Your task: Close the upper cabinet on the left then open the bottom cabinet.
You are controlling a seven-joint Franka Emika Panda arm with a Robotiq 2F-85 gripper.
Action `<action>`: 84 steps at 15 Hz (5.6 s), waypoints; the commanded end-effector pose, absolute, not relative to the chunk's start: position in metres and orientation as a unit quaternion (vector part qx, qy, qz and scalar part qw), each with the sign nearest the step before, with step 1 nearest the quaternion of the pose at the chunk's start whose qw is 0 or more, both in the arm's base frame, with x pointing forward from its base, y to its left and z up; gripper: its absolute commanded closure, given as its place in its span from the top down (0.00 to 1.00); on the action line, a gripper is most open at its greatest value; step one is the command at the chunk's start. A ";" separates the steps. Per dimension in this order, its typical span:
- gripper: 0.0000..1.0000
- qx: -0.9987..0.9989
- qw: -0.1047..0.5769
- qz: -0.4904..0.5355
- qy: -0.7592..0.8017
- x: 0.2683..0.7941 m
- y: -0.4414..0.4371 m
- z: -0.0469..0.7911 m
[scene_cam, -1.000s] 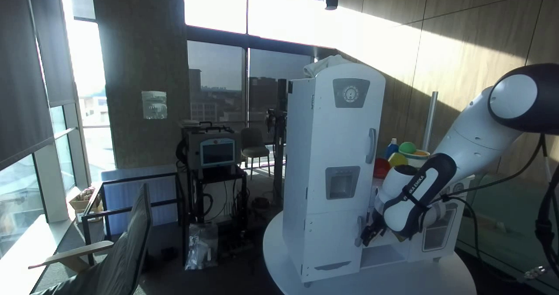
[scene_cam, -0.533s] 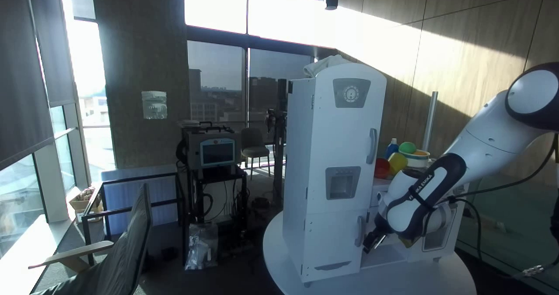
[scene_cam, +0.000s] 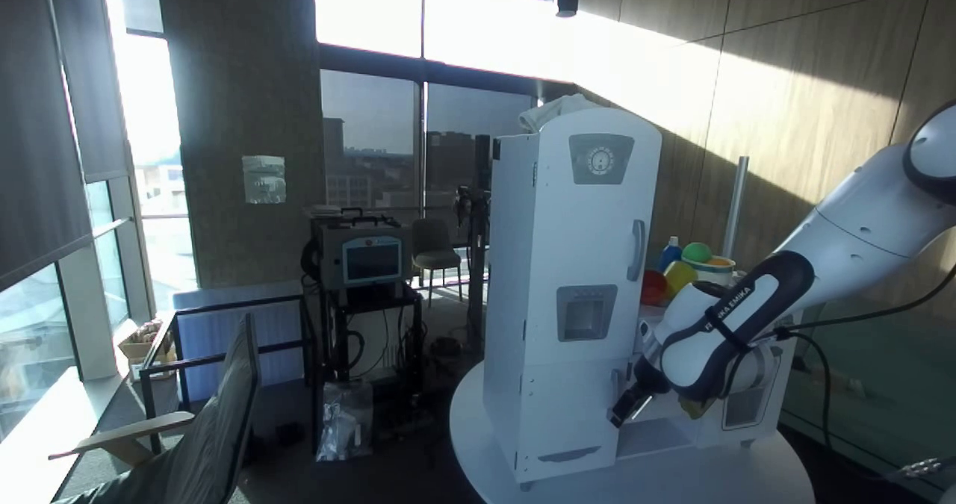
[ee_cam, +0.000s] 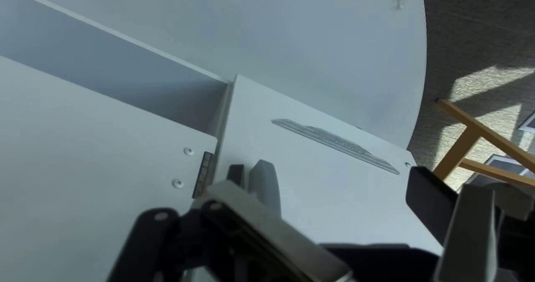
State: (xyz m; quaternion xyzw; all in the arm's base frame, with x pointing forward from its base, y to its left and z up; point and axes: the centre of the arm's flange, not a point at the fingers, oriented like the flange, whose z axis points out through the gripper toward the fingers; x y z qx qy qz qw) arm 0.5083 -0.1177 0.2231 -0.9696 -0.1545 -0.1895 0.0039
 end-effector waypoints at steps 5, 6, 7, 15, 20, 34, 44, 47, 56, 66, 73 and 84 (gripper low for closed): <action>1.00 -0.958 -0.011 -0.248 -0.146 0.514 -0.101 0.255; 0.75 -0.957 -0.015 -0.252 -0.145 0.515 -0.102 0.257; 0.73 -0.956 -0.016 -0.255 -0.143 0.516 -0.102 0.258; 0.15 -0.960 -0.030 -0.261 -0.099 0.522 -0.120 0.263; 0.14 -0.962 -0.030 -0.258 -0.081 0.524 -0.123 0.263; 0.27 -0.964 -0.024 -0.255 -0.063 0.533 -0.109 0.265; 0.12 -0.973 -0.040 -0.228 0.000 0.523 -0.123 0.269; 0.12 -0.975 -0.055 -0.212 0.035 0.516 -0.126 0.271; 0.12 -0.969 -0.112 -0.178 0.133 0.489 -0.125 0.287; 0.11 -0.979 -0.140 -0.058 0.137 0.493 -0.107 0.299; 0.42 -0.992 -0.096 0.048 0.067 0.500 -0.094 0.301; 1.00 -0.982 -0.128 0.030 0.133 0.492 -0.158 0.331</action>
